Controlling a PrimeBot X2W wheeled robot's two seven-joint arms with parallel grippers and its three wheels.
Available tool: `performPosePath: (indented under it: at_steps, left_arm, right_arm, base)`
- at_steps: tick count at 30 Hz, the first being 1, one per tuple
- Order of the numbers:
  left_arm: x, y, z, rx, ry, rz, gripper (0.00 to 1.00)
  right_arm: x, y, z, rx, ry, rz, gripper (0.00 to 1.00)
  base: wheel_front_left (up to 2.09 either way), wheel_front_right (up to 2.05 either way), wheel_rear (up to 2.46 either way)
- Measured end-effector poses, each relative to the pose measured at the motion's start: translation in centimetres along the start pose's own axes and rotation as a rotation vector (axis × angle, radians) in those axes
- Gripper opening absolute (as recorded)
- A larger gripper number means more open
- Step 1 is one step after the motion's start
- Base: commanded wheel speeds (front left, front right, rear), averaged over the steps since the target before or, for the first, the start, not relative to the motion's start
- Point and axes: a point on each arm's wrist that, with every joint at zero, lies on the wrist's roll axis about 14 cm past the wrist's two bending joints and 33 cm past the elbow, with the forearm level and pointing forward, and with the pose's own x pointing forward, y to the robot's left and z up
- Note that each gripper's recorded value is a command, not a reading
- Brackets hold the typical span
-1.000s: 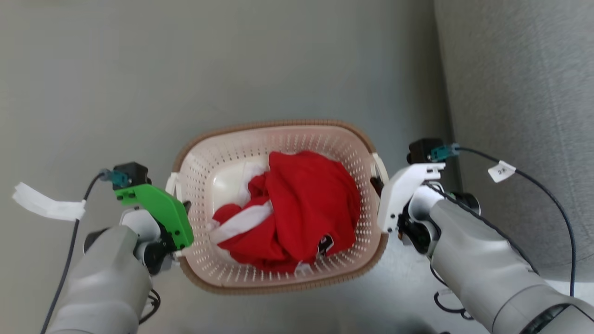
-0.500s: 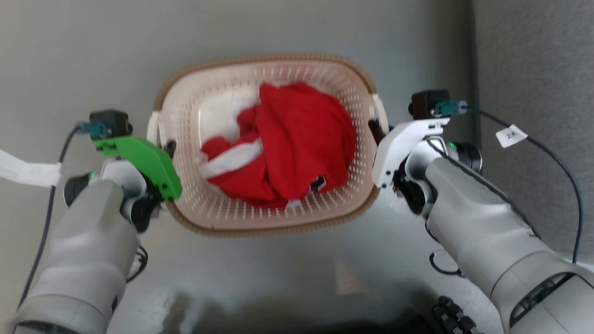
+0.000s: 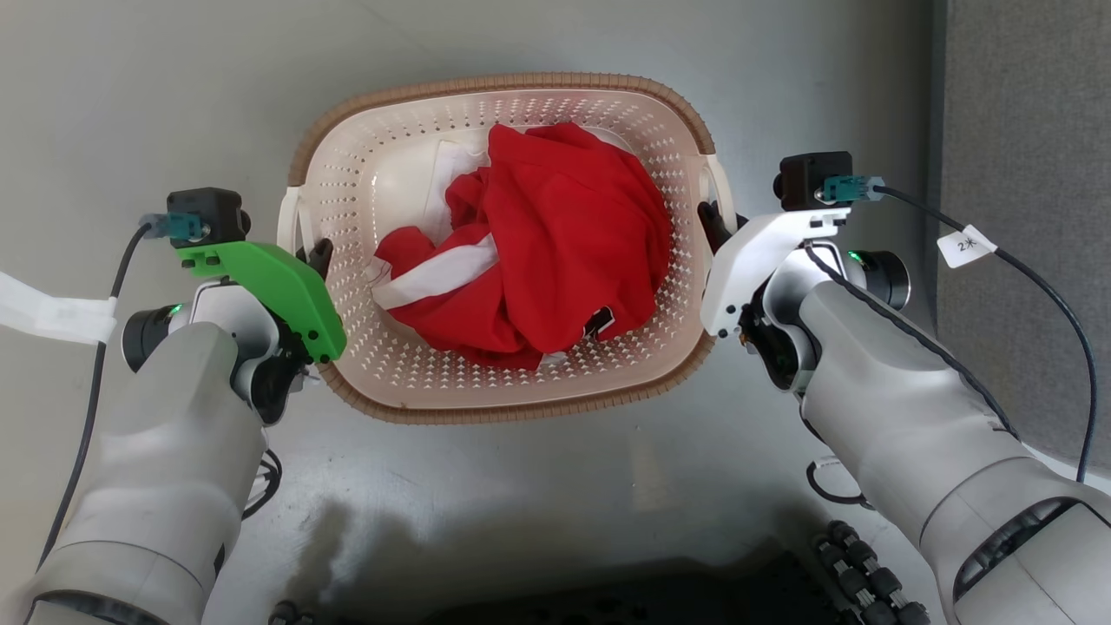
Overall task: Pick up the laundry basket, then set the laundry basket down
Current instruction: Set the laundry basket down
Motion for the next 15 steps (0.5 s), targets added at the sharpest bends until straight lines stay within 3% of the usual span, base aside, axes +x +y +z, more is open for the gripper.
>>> performPosePath:
  at_steps: [15]
  left_arm:
    - [0.9,0.4,-0.7,-0.009,0.011,0.000,0.00]
  right_arm:
    - [1.2,-0.5,-0.3,-0.006,0.001,-0.012,0.00]
  base:
    - [0.00,0.00,0.00]
